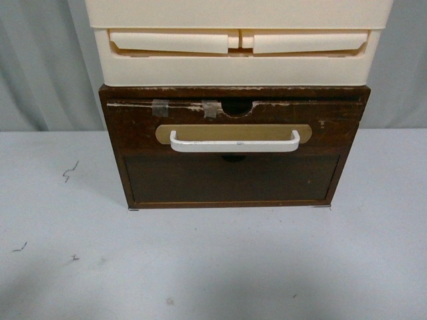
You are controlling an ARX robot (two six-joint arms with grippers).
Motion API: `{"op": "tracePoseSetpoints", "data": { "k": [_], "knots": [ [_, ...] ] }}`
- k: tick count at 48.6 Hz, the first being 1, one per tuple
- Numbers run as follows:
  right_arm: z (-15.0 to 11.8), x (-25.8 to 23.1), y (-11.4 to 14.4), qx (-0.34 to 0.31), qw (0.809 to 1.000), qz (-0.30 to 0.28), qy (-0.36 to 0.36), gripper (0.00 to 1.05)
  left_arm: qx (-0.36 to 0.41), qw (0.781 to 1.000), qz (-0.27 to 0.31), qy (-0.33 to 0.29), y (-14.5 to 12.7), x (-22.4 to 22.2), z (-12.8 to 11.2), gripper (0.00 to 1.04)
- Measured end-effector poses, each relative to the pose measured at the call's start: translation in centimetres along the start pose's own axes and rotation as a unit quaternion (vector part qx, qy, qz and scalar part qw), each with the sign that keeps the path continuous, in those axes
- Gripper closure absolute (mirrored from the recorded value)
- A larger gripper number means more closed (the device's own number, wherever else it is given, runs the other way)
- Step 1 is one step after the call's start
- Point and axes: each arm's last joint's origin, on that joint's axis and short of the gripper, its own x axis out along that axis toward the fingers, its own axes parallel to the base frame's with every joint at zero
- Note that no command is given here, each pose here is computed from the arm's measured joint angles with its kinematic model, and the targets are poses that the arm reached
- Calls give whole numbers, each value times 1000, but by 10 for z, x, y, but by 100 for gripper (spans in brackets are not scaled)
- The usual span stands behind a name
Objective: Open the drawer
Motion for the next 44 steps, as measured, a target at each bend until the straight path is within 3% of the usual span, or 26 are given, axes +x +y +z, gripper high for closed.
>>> {"op": "tracePoseSetpoints", "data": {
  "k": [12,16,34,44],
  "knots": [
    [9,19,0,148,984,79,64,6,-108,993,-54,16,-9,17,12,7],
    [15,32,3,214,966,121,78,6,-140,987,-82,11,-18,27,21,7],
    [45,88,27,313,926,201,60,6,-240,954,-172,43,-51,80,33,7],
    [56,135,35,386,889,243,45,6,-309,927,-205,61,-68,128,40,7]
  ]
}}
